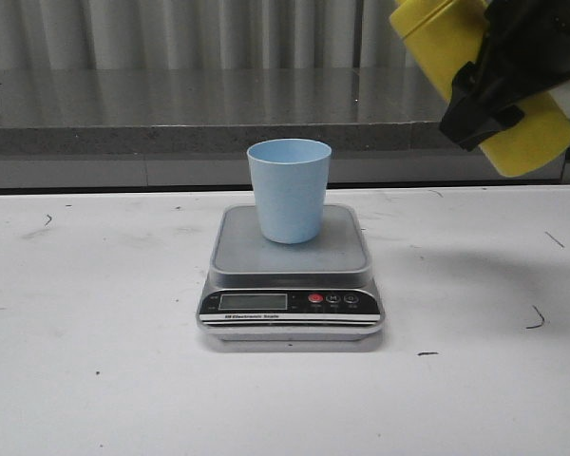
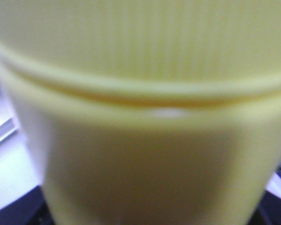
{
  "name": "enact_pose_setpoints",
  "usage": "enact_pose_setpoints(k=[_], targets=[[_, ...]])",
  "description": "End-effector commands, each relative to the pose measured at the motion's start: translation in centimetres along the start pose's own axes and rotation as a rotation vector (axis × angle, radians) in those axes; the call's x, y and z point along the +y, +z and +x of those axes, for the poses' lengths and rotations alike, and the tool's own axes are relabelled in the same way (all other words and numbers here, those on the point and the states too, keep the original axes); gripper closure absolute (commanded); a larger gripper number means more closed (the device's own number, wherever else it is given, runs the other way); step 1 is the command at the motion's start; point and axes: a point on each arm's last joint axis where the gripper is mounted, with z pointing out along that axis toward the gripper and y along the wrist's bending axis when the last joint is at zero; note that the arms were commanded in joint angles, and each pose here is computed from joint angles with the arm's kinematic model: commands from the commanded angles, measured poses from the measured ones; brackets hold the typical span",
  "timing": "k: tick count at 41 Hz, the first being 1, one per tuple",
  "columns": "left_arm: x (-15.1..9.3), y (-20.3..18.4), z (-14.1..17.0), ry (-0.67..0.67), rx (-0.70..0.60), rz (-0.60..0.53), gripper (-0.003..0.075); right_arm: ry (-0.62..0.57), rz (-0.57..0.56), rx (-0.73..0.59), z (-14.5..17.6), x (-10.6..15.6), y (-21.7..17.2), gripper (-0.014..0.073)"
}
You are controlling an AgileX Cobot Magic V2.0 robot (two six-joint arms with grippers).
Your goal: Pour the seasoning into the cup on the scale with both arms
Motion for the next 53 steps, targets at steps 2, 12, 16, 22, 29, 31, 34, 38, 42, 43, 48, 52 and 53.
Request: enact_pose_setpoints(k=[2,12,16,22,29,31,34,38,42,43,48,52,53], targets=[[-0.1,-0.6,-1.3,-0.011,-0.096,0.007,0.0293,-0.238,0.067,-0.031,-3.6,-0.9,-1.8,0.0251],[-0.1,-0.6,-1.3,-0.011,-0.096,0.007,0.0293,-0.546,0.116,0.194,-5.5,0.4,0.3,0.0251],[-0.1,-0.6,-1.3,-0.011,-0.096,0.007,0.0293,-0.671,0.172,0.278,-6.2,0.8,1.2,0.0251],[-0.1,-0.6,-1.3,-0.011,-0.096,0.007,0.0293,-0.928,0.29,0.316,-7.3,1.3,2.1,0.0251],[-0.1,-0.6,-1.3,-0.011,-0.096,0.007,0.0293,-1.134,0.416,0.325,-8.2,0.9,2.3,0.0251],[-0.1,-0.6,-1.3,-0.011,-0.096,0.007,0.0293,-1.177,0.448,0.328,-8.4,0.7,2.2,0.0251],[-0.1,-0.6,-1.3,-0.011,-0.096,0.007,0.0293,-1.214,0.473,0.328,-8.7,0.6,2.1,0.0251],[-0.1,-0.6,-1.3,-0.011,-0.096,0.007,0.0293,-1.224,0.48,0.326,-8.7,0.6,2.1,0.0251],[-0.1,-0.6,-1.3,-0.011,-0.096,0.007,0.0293,-1.225,0.479,0.322,-8.7,0.6,2.1,0.0251],[-0.1,-0.6,-1.3,-0.011,-0.096,0.007,0.0293,-1.225,0.478,0.321,-8.7,0.6,2.1,0.0251],[-0.1,-0.6,-1.3,-0.011,-0.096,0.007,0.0293,-1.217,0.475,0.313,-8.8,0.7,2.2,0.0251],[-0.1,-0.6,-1.3,-0.011,-0.096,0.007,0.0293,-1.152,0.465,0.283,-8.8,0.8,2.2,0.0251],[-0.1,-0.6,-1.3,-0.011,-0.096,0.007,0.0293,-1.119,0.461,0.269,-8.8,0.9,2.3,0.0251]])
